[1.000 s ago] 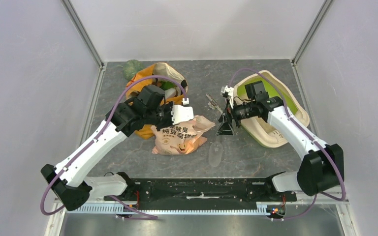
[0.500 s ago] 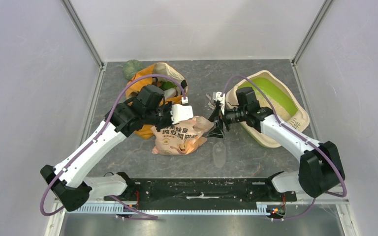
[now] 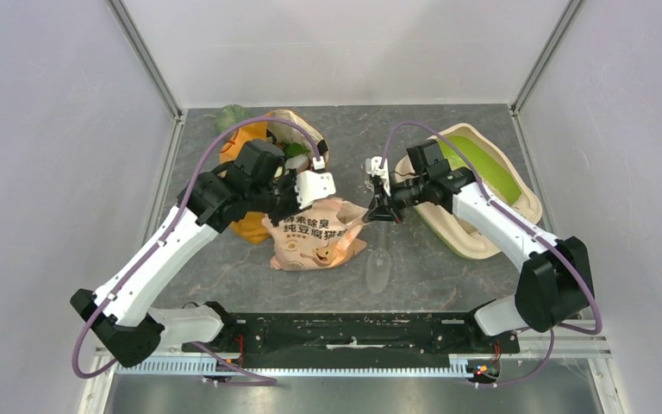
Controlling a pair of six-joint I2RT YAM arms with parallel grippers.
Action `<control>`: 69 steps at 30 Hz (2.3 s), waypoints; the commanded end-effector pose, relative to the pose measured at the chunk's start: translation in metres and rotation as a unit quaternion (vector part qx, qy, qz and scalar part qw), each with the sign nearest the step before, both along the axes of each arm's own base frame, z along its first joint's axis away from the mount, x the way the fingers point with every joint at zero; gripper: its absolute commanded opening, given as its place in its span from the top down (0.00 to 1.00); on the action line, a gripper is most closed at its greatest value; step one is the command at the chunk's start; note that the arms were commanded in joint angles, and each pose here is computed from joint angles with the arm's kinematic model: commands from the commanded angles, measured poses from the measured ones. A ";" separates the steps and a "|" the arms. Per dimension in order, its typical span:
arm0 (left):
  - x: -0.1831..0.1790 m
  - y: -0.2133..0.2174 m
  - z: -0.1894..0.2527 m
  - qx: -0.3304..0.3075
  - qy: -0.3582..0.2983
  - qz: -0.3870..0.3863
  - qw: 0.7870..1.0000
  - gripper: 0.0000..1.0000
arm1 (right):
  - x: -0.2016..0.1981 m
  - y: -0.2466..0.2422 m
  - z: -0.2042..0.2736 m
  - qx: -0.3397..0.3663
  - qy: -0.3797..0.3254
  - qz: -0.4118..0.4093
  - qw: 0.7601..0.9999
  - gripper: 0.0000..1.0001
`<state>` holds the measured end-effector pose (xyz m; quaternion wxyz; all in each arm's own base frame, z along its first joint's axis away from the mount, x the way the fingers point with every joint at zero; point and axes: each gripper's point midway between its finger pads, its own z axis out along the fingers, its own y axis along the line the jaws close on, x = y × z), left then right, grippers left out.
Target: Fill the litter box with clean litter
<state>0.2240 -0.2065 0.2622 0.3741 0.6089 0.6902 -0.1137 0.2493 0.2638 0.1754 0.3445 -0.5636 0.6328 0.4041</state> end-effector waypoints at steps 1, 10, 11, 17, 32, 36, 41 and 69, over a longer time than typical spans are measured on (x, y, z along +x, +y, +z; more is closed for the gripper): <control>0.010 0.002 0.051 -0.059 -0.026 0.044 0.997 0.98 | -0.015 -0.006 0.029 0.008 -0.058 0.060 0.996 1.00; -0.004 0.038 0.015 -0.018 -0.015 0.061 0.998 0.98 | -0.021 -0.020 0.000 -0.024 -0.013 0.050 0.998 1.00; -0.006 0.040 0.008 -0.012 -0.021 0.050 0.998 0.98 | -0.018 -0.017 0.004 -0.016 0.000 0.038 0.999 1.00; -0.001 0.037 0.014 -0.044 -0.152 0.001 0.987 0.98 | 0.001 -0.005 0.025 0.005 0.050 -0.027 0.998 1.00; -0.028 0.027 -0.007 0.022 -0.173 -0.096 0.980 0.98 | -0.028 -0.003 0.028 0.052 0.098 -0.016 0.994 0.03; -0.024 0.020 0.011 -0.023 -0.159 -0.053 0.986 0.98 | -0.004 0.005 0.021 0.110 0.070 -0.088 0.988 0.03; -0.023 0.020 0.016 -0.050 -0.131 -0.009 0.990 0.98 | 0.003 0.004 0.009 0.162 0.109 -0.147 0.970 0.03; 0.007 0.031 0.001 -0.034 0.016 0.134 0.990 0.58 | -0.035 0.004 -0.014 0.097 0.103 0.037 0.989 1.00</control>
